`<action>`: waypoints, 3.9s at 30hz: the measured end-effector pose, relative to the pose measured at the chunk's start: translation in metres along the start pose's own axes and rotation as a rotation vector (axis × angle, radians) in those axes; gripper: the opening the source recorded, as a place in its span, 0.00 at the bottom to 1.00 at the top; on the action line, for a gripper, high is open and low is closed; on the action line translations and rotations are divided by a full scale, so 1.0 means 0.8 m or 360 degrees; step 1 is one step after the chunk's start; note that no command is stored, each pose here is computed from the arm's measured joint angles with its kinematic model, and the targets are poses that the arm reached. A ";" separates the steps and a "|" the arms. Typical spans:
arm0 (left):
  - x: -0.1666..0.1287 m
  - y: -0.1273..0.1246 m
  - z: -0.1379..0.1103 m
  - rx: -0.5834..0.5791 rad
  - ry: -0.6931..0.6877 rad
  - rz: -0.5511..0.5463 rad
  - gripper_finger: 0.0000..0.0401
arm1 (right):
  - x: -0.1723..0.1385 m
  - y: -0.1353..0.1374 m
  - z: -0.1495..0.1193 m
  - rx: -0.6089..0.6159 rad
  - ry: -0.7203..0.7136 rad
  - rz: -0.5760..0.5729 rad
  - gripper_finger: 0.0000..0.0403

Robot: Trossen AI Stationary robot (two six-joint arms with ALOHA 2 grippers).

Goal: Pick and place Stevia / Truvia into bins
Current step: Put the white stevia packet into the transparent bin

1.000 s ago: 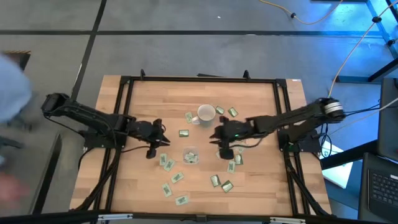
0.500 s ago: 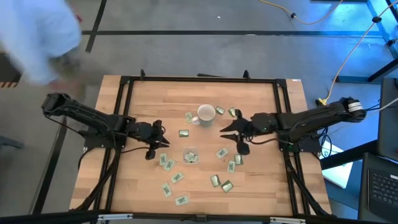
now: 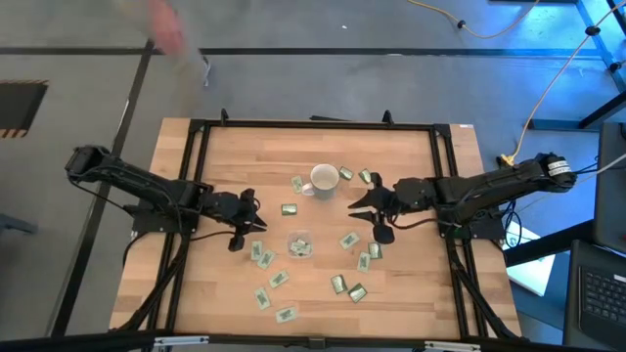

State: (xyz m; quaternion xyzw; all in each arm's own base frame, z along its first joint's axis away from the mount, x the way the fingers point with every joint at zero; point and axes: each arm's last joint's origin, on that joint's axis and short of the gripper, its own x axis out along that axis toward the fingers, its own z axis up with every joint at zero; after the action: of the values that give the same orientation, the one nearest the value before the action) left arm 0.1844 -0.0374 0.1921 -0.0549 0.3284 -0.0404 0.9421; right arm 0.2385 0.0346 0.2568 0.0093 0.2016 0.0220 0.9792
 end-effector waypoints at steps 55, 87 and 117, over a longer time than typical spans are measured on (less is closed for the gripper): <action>0.000 0.000 0.000 0.0001 -0.0001 0.0000 0.15 | -0.009 -0.002 -0.012 0.0006 0.0115 -0.0013 0.25; 0.000 0.000 0.002 -0.0001 -0.0019 -0.0006 0.22 | -0.065 -0.014 -0.066 0.0126 -0.0262 -0.0079 0.25; 0.069 -0.015 -0.059 -0.0278 0.0695 0.0027 0.27 | -0.065 -0.014 -0.067 0.0121 -0.0253 -0.0081 0.25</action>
State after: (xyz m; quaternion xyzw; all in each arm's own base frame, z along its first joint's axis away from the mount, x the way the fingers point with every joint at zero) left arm 0.1974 -0.0588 0.1231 -0.1234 0.5271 -0.0147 0.8407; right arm 0.1702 0.0216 0.2278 0.0430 0.1243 -0.0113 0.9913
